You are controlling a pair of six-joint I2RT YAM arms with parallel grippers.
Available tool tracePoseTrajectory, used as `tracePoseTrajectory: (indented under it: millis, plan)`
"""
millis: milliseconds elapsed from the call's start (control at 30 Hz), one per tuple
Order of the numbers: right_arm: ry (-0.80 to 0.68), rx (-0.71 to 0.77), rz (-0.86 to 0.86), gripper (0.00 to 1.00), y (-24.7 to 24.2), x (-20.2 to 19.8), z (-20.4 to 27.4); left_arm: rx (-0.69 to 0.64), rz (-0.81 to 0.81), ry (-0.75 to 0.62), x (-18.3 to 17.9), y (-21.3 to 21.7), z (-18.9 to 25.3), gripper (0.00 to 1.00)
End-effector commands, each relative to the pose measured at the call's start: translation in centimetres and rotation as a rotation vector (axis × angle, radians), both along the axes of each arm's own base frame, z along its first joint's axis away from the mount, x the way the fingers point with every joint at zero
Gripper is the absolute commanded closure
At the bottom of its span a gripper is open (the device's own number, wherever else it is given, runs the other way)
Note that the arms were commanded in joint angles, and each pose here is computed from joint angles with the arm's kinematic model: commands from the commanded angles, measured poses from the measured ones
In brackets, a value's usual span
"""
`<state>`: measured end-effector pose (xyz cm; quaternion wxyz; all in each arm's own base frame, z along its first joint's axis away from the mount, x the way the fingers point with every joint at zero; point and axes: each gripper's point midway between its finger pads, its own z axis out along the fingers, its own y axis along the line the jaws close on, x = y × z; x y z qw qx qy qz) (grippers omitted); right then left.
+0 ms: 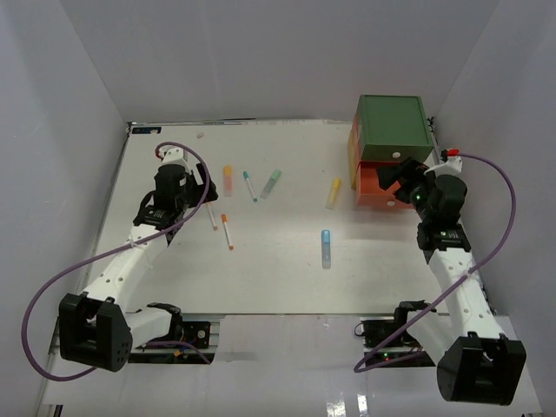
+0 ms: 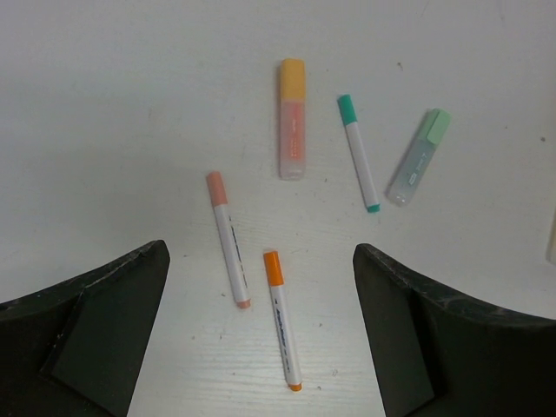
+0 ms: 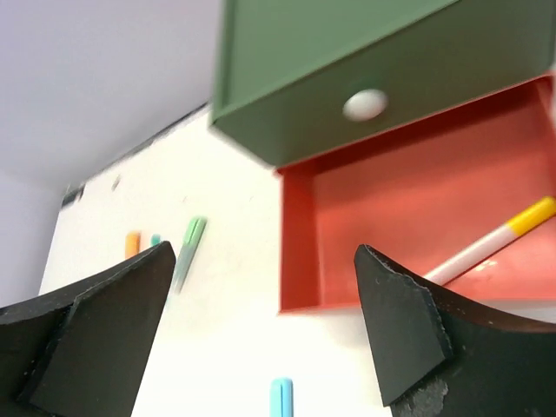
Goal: Sort the stationery into containers
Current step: Place the pen in the drawer, then pick up the pen from the center of the board.
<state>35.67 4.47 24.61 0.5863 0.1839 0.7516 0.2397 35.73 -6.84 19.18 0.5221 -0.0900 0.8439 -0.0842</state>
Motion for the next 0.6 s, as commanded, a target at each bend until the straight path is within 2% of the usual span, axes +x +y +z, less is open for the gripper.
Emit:
tracePoseTrajectory:
  millis: [0,100,267,433,567]
  plan:
    - [-0.122,-0.104,0.249,0.1,3.2,-2.9,0.3,-0.011,0.039,0.081,-0.3,0.3,-1.6,0.02]
    - [-0.2,-0.096,0.309,0.1,4.3,-4.7,1.3,-0.019,0.033,0.126,-0.3,0.0,-3.1,0.02]
    - [-0.279,-0.064,0.379,0.1,5.7,-7.4,0.1,-0.016,0.039,0.233,-0.1,-0.3,-6.0,0.02]
    - [-0.254,-0.022,0.387,0.1,6.7,-8.2,-2.3,-0.013,0.062,0.342,0.2,-0.5,-9.6,0.07]
    - [-0.256,-0.062,0.414,0.1,7.3,-8.7,-3.1,0.006,0.089,0.415,0.8,-0.1,-11.9,0.14]
